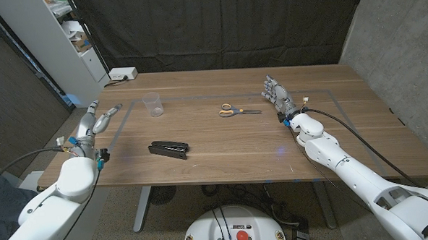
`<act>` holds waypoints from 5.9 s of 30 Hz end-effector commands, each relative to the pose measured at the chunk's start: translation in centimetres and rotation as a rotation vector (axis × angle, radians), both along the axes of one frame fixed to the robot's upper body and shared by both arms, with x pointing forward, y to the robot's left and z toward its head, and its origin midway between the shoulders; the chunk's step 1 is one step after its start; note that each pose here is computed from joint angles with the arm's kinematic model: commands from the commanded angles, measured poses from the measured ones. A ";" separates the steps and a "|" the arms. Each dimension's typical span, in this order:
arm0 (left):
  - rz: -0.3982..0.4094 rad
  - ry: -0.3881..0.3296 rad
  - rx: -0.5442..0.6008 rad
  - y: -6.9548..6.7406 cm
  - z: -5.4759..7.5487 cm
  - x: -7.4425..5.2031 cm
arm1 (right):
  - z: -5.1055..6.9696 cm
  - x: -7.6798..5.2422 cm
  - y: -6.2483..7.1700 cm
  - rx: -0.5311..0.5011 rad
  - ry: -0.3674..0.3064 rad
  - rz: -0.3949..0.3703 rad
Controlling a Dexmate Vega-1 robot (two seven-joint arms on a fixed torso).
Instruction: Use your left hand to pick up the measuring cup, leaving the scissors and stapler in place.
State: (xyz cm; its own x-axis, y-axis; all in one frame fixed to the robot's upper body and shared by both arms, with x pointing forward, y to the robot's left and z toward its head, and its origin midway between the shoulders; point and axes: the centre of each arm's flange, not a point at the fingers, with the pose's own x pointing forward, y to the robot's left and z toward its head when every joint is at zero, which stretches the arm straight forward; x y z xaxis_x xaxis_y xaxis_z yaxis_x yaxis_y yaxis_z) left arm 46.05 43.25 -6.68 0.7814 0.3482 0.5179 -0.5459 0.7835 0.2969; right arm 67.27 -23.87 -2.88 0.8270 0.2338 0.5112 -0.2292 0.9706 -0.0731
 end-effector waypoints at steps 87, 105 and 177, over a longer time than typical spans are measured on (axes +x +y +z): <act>0.072 0.352 0.303 -4.6 2.6 12.4 | -1.7 1.5 -0.7 0.030 0.038 -0.010; 0.068 0.363 0.325 -4.5 3.6 13.7 | -1.4 1.6 -0.7 0.036 0.029 -0.013; -0.054 0.246 0.195 -5.2 4.7 19.9 | -2.0 2.9 -3.1 0.050 0.061 -0.065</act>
